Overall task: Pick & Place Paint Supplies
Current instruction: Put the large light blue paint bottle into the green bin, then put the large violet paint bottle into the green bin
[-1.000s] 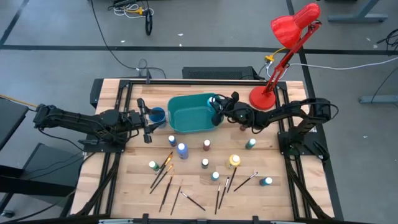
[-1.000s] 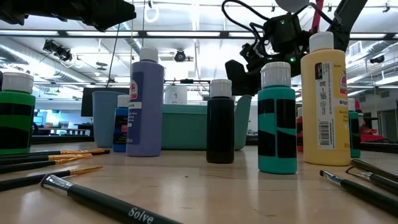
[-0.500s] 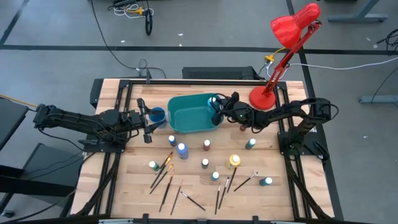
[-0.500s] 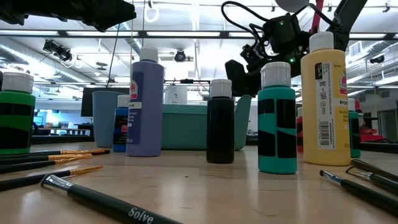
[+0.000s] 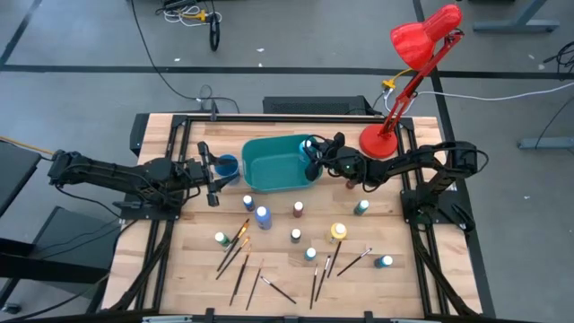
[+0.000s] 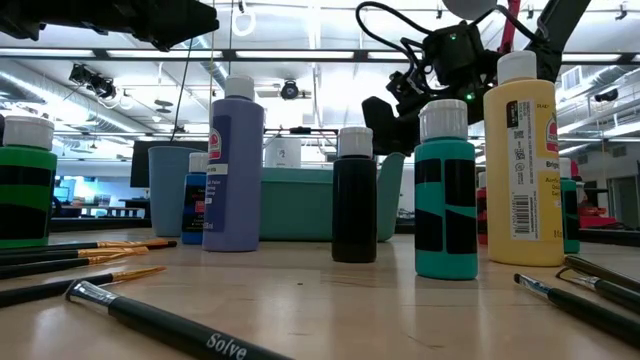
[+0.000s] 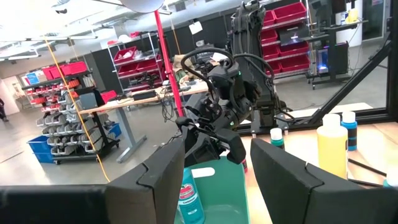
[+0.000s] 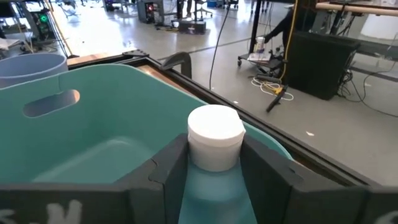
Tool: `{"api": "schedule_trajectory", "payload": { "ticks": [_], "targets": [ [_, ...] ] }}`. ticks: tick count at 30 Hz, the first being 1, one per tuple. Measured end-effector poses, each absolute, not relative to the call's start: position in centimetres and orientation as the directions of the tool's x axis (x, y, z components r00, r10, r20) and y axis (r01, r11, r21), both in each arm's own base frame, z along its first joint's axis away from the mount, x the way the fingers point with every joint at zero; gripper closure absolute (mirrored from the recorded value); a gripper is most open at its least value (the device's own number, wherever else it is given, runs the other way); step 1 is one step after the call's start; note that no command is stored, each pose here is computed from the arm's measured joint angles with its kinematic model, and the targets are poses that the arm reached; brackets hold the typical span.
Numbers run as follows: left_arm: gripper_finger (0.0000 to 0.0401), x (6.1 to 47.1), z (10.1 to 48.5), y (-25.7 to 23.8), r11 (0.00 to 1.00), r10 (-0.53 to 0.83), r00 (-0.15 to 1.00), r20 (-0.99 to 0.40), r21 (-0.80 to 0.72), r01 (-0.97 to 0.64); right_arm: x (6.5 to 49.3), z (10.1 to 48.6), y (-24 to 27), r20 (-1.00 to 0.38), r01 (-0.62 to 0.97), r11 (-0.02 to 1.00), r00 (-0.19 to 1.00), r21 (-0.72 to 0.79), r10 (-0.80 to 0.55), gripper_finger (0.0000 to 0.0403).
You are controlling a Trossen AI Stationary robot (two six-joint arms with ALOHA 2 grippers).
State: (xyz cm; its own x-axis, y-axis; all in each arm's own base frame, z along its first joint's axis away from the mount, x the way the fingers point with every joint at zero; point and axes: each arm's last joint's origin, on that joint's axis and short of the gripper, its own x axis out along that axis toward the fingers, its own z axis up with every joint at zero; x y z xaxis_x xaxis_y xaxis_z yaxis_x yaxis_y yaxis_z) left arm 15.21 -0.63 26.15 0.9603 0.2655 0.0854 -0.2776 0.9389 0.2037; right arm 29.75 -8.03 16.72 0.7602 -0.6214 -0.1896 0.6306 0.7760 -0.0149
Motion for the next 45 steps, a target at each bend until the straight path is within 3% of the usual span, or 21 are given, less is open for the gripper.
{"api": "schedule_trajectory", "payload": {
  "ticks": [13, 20, 28, 34, 45],
  "targets": [
    [0.0207, 15.2, 26.0, -0.6, 0.944, 0.265, 0.961, 0.076, 0.181, -0.275, 29.2, 18.7, -7.6, -0.144, 0.616, 0.786, 0.774, -0.053, -0.616, 0.0254],
    [0.0207, 15.3, 25.6, -0.7, 0.956, 0.244, 0.969, 0.037, 0.158, -0.247, 28.8, 21.2, -5.9, -0.050, 0.567, 0.819, 0.819, -0.081, -0.572, 0.0254],
    [0.0207, 15.3, 25.2, -1.2, 0.983, 0.076, 0.997, -0.006, 0.171, -0.074, 28.1, 24.8, -2.6, 0.128, 0.218, 0.974, 0.970, -0.064, -0.209, 0.0254],
    [0.0207, 15.9, 24.5, -1.7, 0.986, -0.082, 0.995, -0.059, 0.139, 0.090, 27.7, 25.9, -0.9, 0.182, 0.002, 0.999, 0.983, -0.043, 0.006, 0.0254],
    [0.0207, 19.8, 20.9, -2.4, 0.963, -0.179, 0.957, -0.227, 0.157, 0.218, 27.7, 26.2, -0.4, 0.210, -0.036, 0.998, 0.977, -0.056, 0.047, 0.0254]
  ]
}}
